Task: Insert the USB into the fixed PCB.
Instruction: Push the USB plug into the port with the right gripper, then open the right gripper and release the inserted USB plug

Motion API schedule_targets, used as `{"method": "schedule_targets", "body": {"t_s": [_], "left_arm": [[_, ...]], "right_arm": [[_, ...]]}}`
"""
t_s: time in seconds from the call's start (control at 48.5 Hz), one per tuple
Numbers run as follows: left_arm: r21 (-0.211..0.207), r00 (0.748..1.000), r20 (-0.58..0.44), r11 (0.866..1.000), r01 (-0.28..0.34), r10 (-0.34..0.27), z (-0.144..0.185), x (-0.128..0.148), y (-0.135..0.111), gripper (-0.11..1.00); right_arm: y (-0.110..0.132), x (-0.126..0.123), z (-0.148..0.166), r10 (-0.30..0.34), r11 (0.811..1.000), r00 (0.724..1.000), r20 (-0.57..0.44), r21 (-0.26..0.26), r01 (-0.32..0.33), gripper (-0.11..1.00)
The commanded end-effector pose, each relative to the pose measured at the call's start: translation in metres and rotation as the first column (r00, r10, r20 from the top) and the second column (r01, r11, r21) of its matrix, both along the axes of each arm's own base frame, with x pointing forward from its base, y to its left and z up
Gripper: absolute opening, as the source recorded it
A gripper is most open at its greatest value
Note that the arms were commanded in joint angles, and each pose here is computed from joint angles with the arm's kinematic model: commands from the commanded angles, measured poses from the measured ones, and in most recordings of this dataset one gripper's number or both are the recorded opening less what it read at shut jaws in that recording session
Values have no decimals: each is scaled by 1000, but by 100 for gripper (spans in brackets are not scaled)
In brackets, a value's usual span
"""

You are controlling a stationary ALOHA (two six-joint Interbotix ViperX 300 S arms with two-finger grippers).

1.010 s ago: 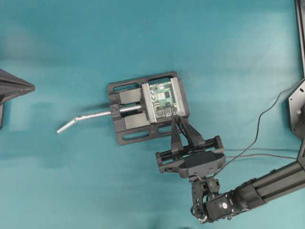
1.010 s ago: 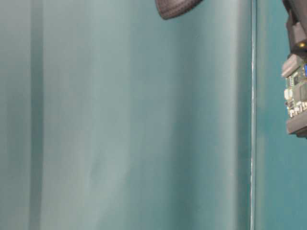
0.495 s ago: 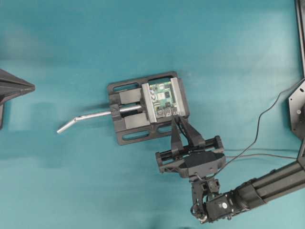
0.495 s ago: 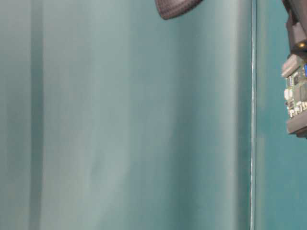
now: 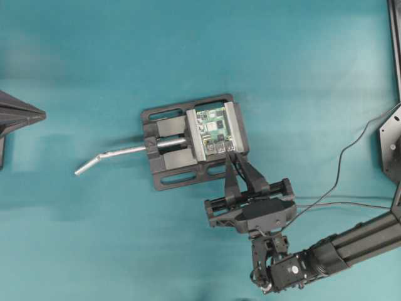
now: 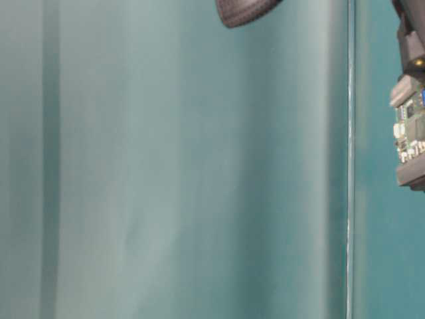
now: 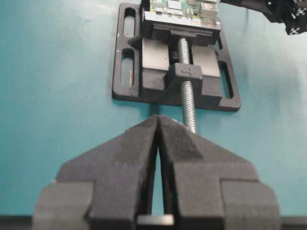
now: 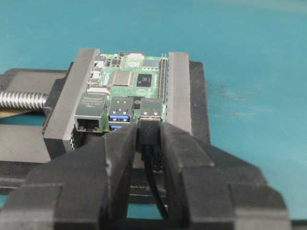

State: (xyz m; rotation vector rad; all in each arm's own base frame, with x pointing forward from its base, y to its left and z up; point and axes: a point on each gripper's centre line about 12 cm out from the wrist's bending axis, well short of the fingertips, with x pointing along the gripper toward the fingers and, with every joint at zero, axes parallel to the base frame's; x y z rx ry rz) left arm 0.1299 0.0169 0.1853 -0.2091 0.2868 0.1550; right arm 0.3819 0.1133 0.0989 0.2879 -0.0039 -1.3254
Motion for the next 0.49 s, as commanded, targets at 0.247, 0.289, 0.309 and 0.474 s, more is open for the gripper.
{"method": "schedule_targets", "body": {"t_s": [0.247,0.289,0.309,0.474], "left_arm": [[2,1000,14,1000,-4,4,6,2,1,0],[1,1000,14,1000,-4,4,6,2,1,0],[1,1000,14,1000,-4,4,6,2,1,0],[1,1000,14,1000,-4,4,6,2,1,0]], "right_arm": [[1,2,14,-11,1000,999,33,26,10,30],[1,3,14,-10,1000,999,33,27,9,30],[1,3,14,-10,1000,999,33,27,9,30],[4,1,14,-2,1000,999,33,26,1,30]]}}
